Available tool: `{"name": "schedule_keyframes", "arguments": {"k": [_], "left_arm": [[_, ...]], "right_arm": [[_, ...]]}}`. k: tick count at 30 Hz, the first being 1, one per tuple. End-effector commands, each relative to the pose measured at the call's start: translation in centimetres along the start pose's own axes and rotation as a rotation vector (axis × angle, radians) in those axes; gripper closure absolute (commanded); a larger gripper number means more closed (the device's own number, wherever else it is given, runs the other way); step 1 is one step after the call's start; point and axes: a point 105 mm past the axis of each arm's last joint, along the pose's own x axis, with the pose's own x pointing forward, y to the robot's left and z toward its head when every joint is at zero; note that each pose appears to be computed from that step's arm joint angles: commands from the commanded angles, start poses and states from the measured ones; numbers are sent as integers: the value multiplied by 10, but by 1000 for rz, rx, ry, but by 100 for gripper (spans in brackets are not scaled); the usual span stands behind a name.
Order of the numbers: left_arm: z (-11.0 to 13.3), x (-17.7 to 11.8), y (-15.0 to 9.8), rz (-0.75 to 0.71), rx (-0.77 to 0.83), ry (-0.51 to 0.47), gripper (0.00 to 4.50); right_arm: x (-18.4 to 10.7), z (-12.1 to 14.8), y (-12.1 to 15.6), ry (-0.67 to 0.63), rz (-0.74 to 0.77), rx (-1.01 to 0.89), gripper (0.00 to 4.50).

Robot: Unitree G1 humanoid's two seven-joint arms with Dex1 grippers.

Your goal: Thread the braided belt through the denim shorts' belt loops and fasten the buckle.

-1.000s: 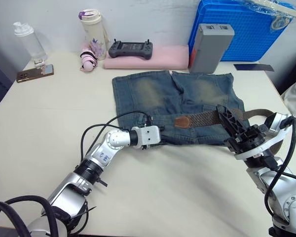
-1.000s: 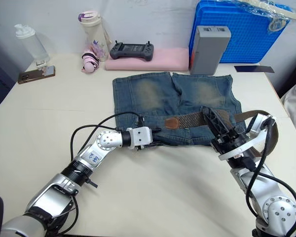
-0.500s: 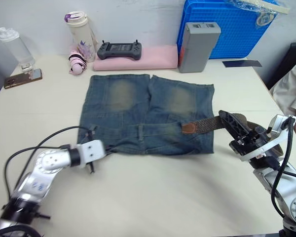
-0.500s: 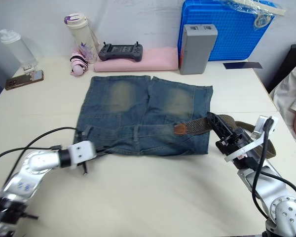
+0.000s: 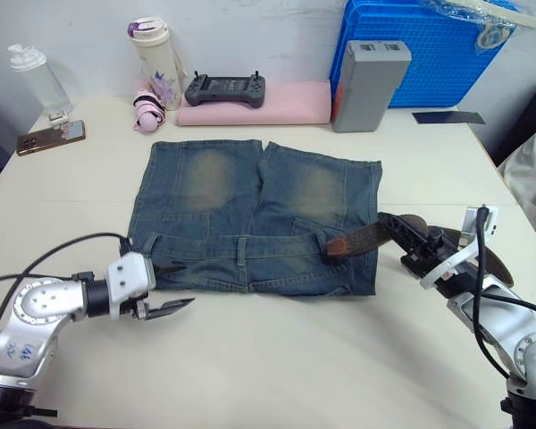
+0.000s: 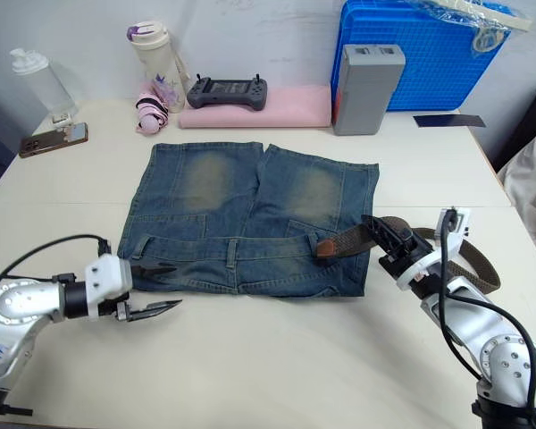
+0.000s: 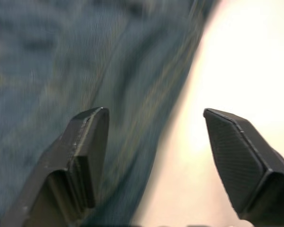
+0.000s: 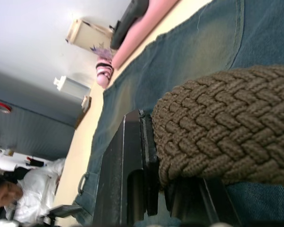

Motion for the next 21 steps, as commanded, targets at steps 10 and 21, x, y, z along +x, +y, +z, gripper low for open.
{"name": "schedule_keyframes", "arguments": {"k": [10, 21], "left_arm": [[48, 65, -9, -46, -169, -314, 97], [47, 69, -10, -7, -187, -312, 97]], "right_arm": [[18, 21, -15, 70, -28, -134, 450], [22, 32, 9, 62, 15, -272, 450]]}}
